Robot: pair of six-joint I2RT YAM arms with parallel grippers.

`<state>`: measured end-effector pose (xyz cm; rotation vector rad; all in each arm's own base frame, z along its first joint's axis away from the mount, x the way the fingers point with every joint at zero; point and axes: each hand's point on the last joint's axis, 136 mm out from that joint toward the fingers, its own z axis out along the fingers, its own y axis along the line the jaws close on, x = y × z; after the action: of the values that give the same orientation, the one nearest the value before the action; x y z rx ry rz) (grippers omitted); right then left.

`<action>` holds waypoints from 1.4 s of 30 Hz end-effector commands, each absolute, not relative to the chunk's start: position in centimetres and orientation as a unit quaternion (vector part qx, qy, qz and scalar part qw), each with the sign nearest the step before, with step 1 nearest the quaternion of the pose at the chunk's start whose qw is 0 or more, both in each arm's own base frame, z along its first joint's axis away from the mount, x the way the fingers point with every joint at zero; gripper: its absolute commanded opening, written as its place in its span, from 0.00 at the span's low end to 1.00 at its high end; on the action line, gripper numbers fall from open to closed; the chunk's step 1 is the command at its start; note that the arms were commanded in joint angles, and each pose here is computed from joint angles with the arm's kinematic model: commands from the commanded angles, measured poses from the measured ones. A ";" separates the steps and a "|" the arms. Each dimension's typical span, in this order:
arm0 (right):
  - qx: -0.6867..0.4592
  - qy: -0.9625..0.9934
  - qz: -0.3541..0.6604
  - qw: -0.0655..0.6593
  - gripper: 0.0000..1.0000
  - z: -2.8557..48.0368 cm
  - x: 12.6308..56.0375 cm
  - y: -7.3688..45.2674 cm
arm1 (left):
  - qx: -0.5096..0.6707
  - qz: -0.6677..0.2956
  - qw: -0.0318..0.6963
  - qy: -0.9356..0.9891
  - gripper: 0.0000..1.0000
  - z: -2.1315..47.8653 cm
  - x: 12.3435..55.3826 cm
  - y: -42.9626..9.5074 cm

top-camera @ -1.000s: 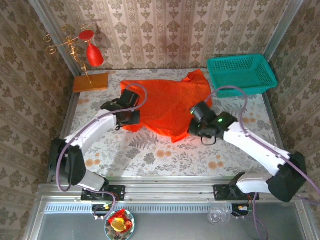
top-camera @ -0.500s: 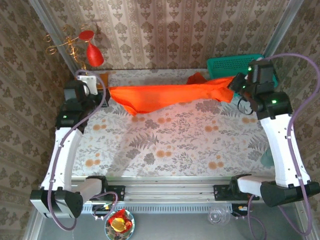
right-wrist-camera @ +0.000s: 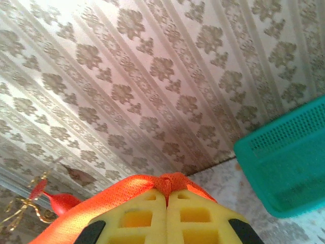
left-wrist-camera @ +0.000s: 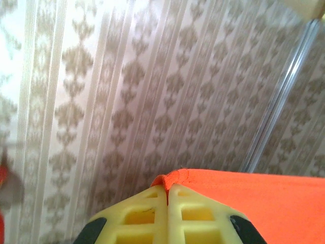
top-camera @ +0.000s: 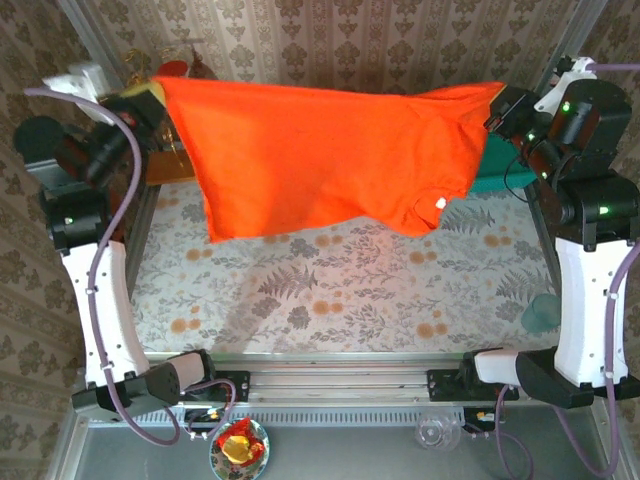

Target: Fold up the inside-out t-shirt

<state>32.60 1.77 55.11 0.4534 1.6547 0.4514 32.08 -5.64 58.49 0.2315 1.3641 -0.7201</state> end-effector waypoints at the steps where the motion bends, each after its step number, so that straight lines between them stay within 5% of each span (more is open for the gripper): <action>1: 0.187 0.675 0.225 0.678 0.00 59.1 31.4 1.8 | 0.113 -0.338 0.754 0.552 0.00 64.6 29.1 -5.5; 11: 0.204 0.608 0.096 0.761 0.00 66.2 25.3 -2.8 | 0.053 -0.386 0.662 0.640 0.00 53.4 35.6 -5.2; 20: 0.187 0.628 0.157 0.739 0.00 64.3 27.6 -0.7 | 0.101 -0.340 0.713 0.605 0.00 60.3 31.2 -5.5; 34: 0.167 0.544 0.214 0.794 0.00 65.9 17.0 -0.5 | 0.116 -0.268 0.786 0.544 0.00 62.9 19.5 -6.7; 42: 0.170 0.543 0.222 0.792 0.00 66.7 19.5 -0.3 | 0.080 -0.264 0.786 0.553 0.00 63.2 20.5 -5.6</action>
<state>15.51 -0.31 67.12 0.3379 1.1343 0.4781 17.90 -7.18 63.54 0.2459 1.1582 -0.5988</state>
